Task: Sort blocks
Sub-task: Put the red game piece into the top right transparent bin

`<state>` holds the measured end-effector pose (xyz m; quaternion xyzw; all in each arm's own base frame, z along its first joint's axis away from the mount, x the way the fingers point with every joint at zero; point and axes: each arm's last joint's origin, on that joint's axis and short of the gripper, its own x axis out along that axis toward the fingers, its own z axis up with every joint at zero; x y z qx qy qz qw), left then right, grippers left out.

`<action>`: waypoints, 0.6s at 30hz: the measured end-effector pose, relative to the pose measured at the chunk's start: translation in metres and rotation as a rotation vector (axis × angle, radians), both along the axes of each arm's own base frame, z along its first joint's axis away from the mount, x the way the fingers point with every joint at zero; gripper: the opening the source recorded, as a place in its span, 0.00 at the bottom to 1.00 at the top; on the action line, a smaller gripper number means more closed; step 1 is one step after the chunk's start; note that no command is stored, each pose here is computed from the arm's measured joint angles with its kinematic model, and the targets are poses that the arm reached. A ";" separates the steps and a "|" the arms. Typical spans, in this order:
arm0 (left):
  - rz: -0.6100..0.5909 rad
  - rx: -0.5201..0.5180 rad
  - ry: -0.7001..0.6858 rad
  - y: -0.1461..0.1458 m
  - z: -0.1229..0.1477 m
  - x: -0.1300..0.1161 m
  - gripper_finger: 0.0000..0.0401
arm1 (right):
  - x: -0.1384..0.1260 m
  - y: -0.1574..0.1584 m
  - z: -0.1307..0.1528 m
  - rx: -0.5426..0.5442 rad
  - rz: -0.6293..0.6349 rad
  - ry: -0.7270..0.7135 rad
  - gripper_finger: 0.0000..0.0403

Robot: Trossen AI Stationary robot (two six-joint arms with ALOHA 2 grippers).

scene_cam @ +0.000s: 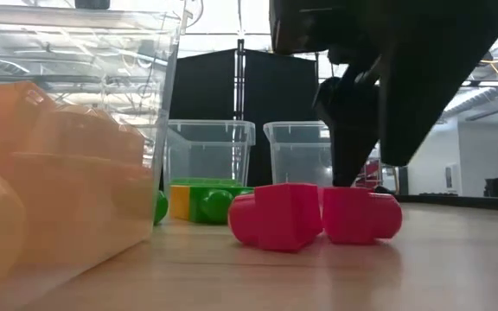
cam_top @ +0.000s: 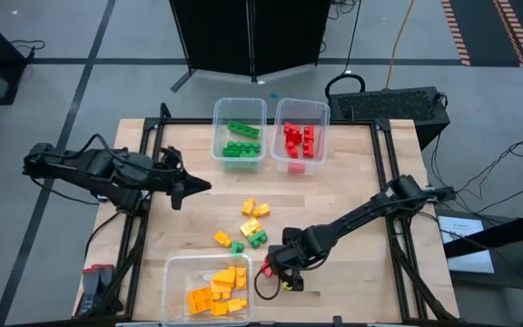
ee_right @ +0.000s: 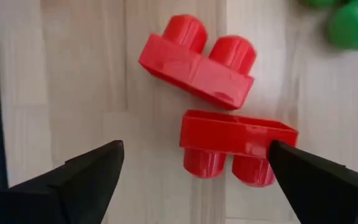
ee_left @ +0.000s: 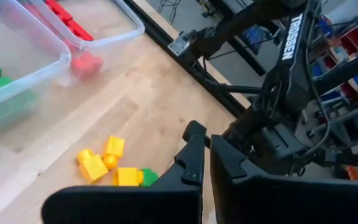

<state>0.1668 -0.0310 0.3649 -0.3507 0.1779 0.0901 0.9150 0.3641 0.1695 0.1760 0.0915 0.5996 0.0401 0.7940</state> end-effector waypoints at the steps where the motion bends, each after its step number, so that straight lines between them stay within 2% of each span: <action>1: -0.003 0.001 0.003 -0.001 0.000 0.000 0.00 | 0.001 0.000 -0.002 -0.012 -0.008 0.000 0.99; 12: -0.017 0.015 0.023 -0.004 -0.003 0.002 0.00 | 0.009 -0.015 -0.010 -0.172 -0.152 -0.050 0.98; 18: -0.016 0.021 0.025 -0.004 -0.003 0.002 0.00 | -0.003 -0.032 -0.014 -0.258 -0.344 0.087 0.98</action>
